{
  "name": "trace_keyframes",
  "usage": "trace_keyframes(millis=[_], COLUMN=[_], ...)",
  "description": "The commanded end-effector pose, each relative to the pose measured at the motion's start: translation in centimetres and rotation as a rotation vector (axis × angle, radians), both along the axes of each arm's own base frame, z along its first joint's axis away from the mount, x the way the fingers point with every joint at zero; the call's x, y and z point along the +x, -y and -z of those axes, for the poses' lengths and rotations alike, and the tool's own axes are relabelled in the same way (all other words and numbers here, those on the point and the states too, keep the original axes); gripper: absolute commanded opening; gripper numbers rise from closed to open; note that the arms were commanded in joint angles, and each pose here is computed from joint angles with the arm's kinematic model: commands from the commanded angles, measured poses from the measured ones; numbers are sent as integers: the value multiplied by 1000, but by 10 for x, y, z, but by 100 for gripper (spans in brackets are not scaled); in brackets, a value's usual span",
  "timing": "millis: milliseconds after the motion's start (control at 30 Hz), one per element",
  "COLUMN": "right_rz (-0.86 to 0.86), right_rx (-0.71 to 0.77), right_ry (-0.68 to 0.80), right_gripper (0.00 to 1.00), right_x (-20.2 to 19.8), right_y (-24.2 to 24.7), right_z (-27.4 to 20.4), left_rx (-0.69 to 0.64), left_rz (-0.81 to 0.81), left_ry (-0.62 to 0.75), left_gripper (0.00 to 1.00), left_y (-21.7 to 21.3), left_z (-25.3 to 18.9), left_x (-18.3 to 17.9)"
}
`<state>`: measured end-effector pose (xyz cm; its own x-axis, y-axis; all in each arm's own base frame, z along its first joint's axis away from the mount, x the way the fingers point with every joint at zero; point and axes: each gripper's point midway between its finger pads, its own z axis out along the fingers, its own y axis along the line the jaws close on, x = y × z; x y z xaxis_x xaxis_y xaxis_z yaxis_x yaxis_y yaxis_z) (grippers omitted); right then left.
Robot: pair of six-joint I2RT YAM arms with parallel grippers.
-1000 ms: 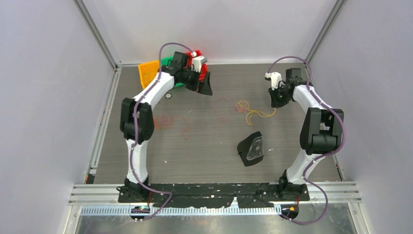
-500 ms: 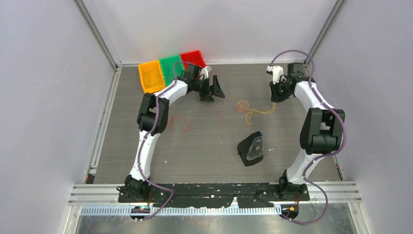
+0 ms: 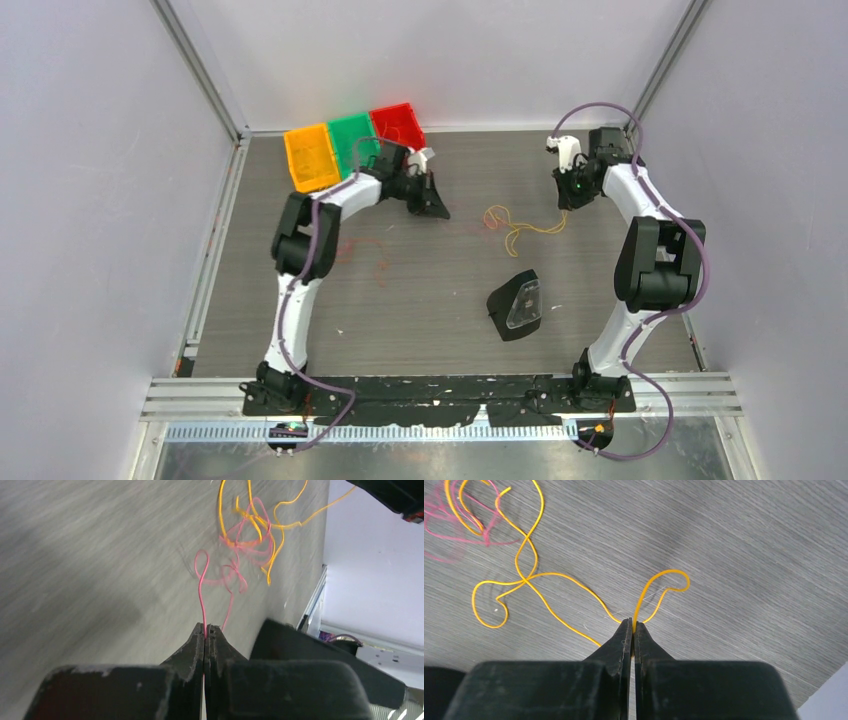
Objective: Untangle the cables
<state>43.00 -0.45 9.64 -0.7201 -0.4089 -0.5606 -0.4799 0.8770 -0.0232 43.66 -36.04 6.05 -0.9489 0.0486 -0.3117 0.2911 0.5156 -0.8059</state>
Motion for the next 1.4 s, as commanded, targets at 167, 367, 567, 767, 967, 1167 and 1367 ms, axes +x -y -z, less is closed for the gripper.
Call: trace_keyframes(millis=[167,367,567,767,967,1167,1367], right_rz=[-28,-35,-23,-26,-30,-27,-28], right_rx=[-147,-175,-170,-205,-225,-225,-182], right_ry=[-20,-46,-44,-53,-54,-48,-42], right_gripper=[5,6,5,6,5,5,5], right_x=[-9,-14,-11,-17,-22,-22,-15], right_y=[35,44,44,49,52,52,45], right_z=[17,29,28,29,28,27,22], left_rx=[108,157,180,158,249,254,169], left_rz=[-226,-327,-350,-485,-618,-660,-558], left_ry=[367,454,564,604,702,723,758], left_gripper=[0,0,0,0,0,0,0], left_y=[-204,-275,-290,-324,-365,-389,-353], left_z=[-149,-191,-226,-257,-287,-300,-314], left_x=[4,-12,-19,4,23,28,20])
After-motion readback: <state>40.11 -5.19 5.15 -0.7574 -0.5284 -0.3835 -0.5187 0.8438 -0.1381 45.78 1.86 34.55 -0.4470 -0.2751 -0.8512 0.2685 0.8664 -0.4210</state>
